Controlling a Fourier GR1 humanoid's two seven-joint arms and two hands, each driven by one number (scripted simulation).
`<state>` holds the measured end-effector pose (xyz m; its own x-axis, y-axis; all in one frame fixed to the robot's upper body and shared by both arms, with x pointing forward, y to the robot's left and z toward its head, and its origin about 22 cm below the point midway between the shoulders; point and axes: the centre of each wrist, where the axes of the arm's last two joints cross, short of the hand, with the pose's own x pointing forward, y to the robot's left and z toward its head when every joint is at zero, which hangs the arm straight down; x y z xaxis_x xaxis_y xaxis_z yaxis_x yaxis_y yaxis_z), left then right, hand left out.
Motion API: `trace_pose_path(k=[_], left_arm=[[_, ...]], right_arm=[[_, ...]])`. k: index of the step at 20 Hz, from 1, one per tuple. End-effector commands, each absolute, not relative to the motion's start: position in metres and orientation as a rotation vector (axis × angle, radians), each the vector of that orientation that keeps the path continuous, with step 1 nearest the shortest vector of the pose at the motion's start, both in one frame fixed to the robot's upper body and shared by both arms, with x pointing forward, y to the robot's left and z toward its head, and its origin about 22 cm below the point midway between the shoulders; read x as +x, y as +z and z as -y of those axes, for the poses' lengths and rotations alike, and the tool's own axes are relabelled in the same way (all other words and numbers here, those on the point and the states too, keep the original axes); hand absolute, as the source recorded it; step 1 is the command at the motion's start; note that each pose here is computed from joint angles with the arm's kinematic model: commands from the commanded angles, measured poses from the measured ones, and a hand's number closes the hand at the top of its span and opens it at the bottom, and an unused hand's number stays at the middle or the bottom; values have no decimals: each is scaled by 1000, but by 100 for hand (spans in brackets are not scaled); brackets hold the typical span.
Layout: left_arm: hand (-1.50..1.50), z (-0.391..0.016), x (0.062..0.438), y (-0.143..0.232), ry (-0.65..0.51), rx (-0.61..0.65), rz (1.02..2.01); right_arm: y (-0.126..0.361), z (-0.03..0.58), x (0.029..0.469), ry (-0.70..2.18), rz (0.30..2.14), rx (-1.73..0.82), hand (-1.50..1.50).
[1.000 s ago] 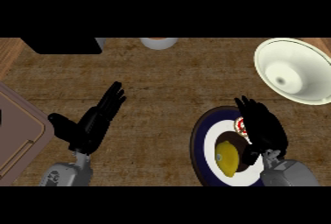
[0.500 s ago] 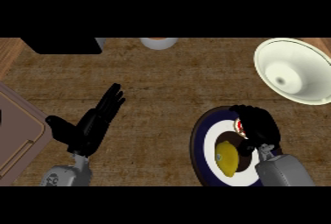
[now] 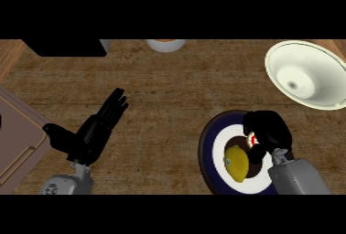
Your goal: Pick the cupcake from the plate and place it in the bowl
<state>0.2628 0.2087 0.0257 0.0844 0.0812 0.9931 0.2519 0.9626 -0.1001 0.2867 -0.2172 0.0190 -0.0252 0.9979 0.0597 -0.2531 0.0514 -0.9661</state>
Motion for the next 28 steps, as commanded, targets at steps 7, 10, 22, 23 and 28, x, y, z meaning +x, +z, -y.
trace_pose_path(k=[7, 10, 22, 23, 28], left_arm=[[0, -215, 258, 21, -115, -239, 1475], [0, -198, 264, 29, -118, -289, 1486], [0, -219, 252, 16, -122, -243, 1474], [0, -216, 263, 19, -136, -243, 1484], [0, -214, 262, 22, -103, -271, 1469]], right_arm=[[0, 275, 239, 1649, 1137, -654, 150], [13, 317, 234, 1720, 1183, -605, 150], [127, 360, 190, 1499, 1472, -778, 150], [138, 347, 183, 1475, 1515, -791, 150], [198, 355, 171, 1329, 1661, -884, 150]])
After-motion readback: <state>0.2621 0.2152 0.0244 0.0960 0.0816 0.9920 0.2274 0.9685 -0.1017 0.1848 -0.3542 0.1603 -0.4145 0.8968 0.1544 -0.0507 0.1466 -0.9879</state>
